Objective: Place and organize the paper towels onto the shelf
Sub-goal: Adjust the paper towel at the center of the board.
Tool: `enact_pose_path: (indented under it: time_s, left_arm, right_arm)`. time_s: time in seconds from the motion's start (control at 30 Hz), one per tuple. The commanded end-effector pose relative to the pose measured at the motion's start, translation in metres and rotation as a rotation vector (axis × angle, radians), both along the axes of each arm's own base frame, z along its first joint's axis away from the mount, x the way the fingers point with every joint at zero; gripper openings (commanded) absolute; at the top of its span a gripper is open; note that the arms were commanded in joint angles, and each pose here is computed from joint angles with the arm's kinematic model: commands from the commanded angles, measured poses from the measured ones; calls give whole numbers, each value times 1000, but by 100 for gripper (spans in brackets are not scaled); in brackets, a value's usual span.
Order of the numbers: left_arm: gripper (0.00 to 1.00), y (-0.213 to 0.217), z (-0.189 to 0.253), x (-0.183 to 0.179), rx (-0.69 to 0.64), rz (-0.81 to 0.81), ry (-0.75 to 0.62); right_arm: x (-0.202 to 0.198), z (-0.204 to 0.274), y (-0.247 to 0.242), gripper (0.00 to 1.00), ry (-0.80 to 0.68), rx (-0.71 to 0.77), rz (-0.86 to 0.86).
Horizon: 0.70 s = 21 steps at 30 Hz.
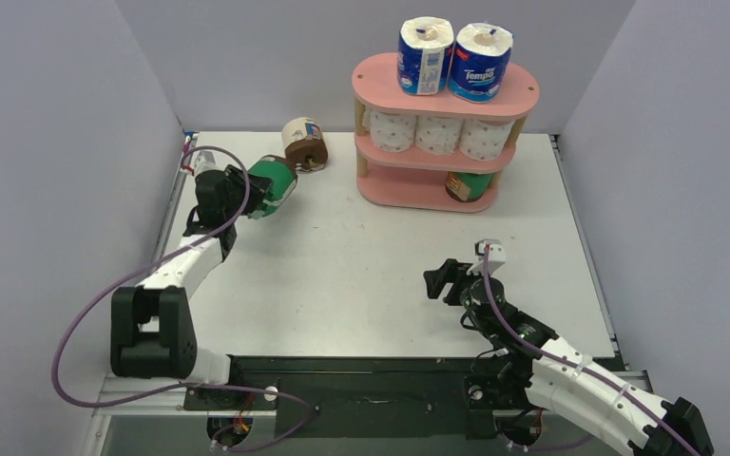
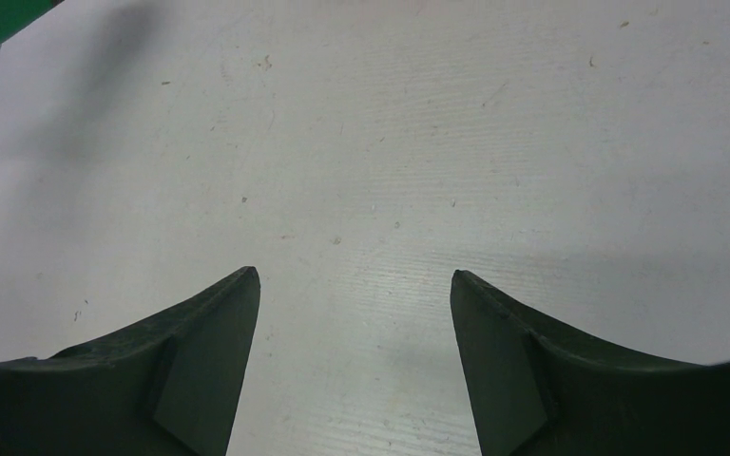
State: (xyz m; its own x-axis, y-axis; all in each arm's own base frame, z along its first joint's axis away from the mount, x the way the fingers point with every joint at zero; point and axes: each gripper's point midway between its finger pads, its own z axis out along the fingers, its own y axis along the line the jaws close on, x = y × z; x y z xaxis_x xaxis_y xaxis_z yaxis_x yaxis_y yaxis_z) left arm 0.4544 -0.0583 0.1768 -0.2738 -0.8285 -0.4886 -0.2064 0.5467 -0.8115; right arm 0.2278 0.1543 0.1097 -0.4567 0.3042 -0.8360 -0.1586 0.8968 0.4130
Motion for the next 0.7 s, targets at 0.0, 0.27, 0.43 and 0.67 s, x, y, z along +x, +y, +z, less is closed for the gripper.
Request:
enact_pose_path:
  time_s: [0.0, 0.27, 0.43, 0.67]
  left_arm:
    - [27, -15, 39, -35, 193, -83, -21]
    - [27, -65, 69, -96, 531, -316, 10]
    - [27, -114, 66, -135, 687, -504, 39]
    - [27, -187, 46, -178, 875, -774, 62]
  right_arm:
    - [10, 37, 7, 69, -78, 29, 3]
    - [8, 45, -3, 69, -90, 7, -22]
    - [8, 55, -25, 69, -108, -26, -106]
    - [9, 66, -45, 68, -121, -51, -195]
